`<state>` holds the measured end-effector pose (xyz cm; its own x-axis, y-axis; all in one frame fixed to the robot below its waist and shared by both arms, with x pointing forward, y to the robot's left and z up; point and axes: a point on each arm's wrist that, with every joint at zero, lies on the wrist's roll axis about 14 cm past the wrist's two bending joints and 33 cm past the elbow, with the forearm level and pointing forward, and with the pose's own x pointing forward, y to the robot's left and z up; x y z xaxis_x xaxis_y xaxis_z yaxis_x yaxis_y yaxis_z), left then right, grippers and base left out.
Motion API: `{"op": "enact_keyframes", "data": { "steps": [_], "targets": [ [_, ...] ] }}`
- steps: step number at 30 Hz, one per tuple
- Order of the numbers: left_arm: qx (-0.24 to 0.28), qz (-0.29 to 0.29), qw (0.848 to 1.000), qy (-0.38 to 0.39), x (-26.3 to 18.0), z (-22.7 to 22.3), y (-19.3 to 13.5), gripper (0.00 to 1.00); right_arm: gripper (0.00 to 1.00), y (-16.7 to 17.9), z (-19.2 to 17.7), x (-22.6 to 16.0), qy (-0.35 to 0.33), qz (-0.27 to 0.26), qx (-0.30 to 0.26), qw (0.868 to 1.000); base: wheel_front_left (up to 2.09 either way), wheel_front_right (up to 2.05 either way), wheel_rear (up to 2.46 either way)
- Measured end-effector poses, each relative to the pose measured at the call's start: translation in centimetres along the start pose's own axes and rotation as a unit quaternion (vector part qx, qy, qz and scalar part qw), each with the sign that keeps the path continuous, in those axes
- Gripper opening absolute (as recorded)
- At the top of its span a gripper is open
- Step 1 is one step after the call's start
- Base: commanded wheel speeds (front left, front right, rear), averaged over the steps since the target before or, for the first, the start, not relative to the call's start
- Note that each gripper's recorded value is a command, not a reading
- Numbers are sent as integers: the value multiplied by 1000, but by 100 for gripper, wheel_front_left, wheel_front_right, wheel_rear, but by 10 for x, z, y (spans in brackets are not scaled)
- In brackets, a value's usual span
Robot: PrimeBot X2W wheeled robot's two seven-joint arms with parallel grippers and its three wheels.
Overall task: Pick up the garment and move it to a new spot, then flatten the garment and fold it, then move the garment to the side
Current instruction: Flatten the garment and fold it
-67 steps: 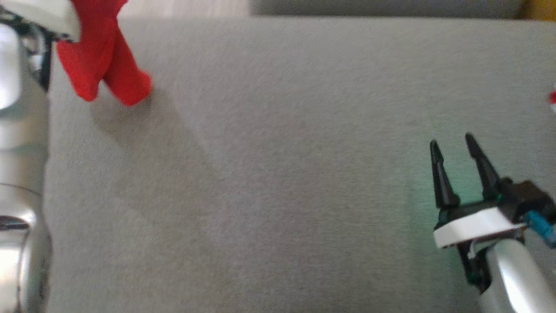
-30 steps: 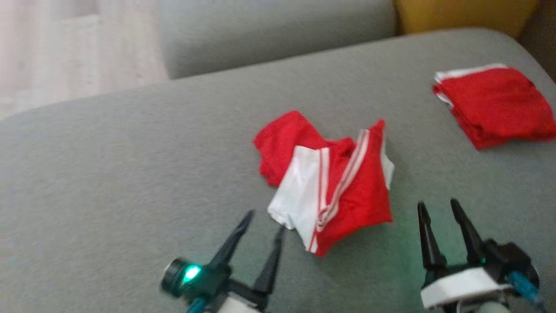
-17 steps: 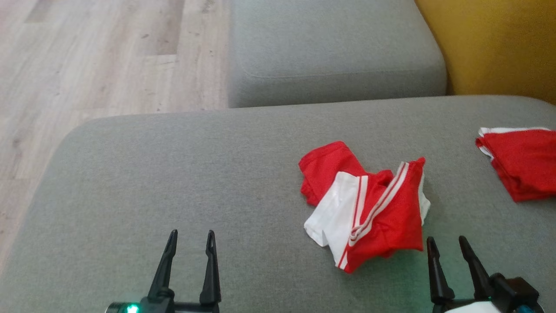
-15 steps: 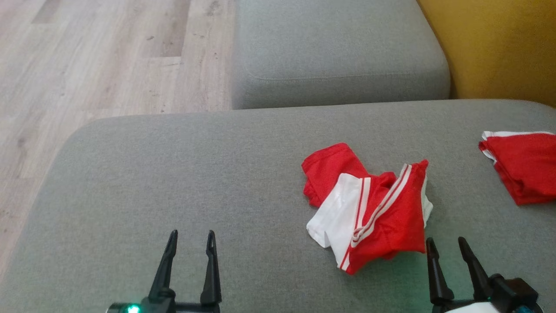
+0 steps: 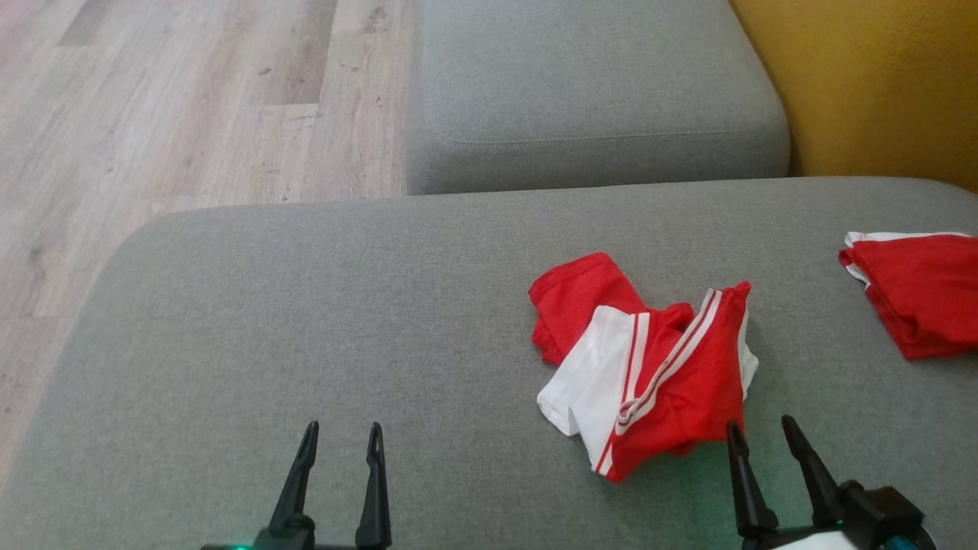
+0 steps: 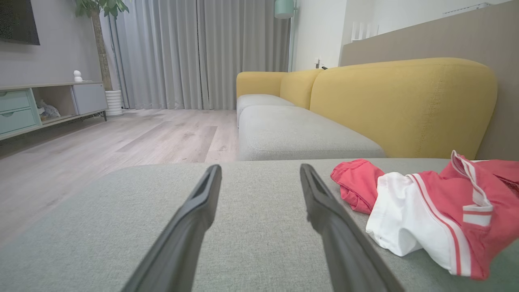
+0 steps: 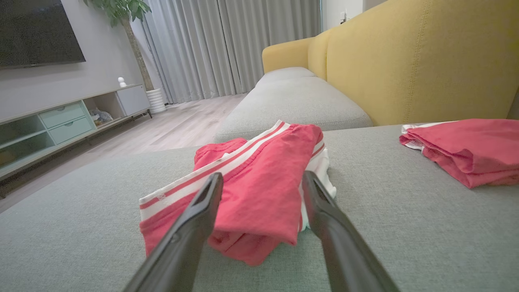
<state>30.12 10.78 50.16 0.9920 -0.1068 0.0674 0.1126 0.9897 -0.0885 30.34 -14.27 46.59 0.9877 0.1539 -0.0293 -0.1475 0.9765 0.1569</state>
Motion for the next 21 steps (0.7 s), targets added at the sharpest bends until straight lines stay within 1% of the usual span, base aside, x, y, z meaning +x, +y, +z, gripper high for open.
{"op": "enact_keyframes", "data": {
  "steps": [16, 19, 21],
  "targets": [
    [2, -10, 1000, 12, 1, -7, -4, 100, 100, 0, 5, -2, -9, -2, -1, 1000, 0, 0, 0],
    [1, -20, 1000, 15, 1, -9, -9, 100, 100, 0, 5, -3, -10, -2, -1, 1000, 0, 0, 0],
    [0, -37, 999, 21, 1, -13, -16, 100, 100, -1, 5, -4, -10, -4, 0, 1000, 0, 0, 0]
  ]
}}
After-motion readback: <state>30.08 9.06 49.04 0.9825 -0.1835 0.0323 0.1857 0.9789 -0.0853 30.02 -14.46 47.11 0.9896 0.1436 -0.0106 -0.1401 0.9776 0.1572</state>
